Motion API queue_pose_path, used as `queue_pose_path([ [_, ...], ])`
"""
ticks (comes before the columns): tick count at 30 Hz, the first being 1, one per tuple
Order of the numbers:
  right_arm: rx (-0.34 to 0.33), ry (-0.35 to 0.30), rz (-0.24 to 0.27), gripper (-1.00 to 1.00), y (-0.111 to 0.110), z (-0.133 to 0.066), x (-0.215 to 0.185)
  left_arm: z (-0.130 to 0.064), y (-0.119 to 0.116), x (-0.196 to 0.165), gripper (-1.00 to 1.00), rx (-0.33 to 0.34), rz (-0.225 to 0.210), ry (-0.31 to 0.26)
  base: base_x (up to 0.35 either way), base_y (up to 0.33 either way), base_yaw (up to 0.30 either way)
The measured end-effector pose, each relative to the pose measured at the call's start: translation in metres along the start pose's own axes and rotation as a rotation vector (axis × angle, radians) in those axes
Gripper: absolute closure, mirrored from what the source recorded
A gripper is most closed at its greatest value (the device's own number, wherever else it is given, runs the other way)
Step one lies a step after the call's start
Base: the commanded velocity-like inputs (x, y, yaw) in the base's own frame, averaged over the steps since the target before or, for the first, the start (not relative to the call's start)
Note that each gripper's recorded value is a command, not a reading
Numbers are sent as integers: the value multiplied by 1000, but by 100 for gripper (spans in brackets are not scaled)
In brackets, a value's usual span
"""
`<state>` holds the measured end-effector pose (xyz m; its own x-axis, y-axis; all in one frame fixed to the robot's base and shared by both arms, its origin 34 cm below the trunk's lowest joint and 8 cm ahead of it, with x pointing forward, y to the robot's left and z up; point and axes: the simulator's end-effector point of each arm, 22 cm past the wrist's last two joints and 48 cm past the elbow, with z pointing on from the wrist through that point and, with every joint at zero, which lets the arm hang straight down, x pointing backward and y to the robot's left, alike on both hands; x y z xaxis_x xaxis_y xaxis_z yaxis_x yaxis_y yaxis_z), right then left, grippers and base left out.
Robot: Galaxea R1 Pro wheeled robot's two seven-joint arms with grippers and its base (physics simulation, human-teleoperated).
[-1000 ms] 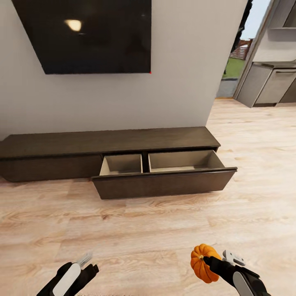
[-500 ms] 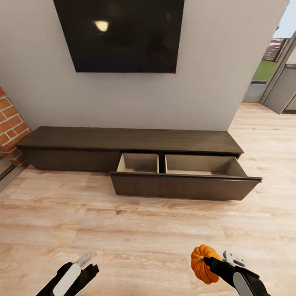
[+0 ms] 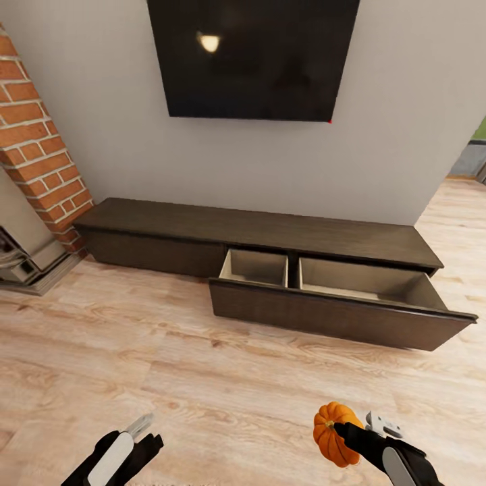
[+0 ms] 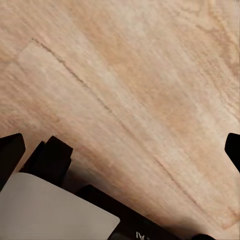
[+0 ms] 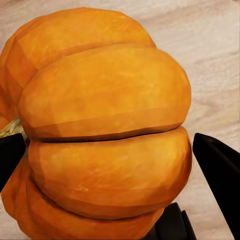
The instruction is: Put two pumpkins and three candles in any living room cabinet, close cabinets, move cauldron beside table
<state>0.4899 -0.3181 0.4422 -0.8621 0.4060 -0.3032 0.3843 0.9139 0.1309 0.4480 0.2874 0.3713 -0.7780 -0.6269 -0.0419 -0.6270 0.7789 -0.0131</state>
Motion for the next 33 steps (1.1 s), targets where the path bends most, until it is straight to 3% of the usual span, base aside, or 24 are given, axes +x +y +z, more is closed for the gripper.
queue_pose_path([
  [33,5,14,2,100,-2,2,6,2,3,2,-100,-9,-11,-6,0,0,286],
])
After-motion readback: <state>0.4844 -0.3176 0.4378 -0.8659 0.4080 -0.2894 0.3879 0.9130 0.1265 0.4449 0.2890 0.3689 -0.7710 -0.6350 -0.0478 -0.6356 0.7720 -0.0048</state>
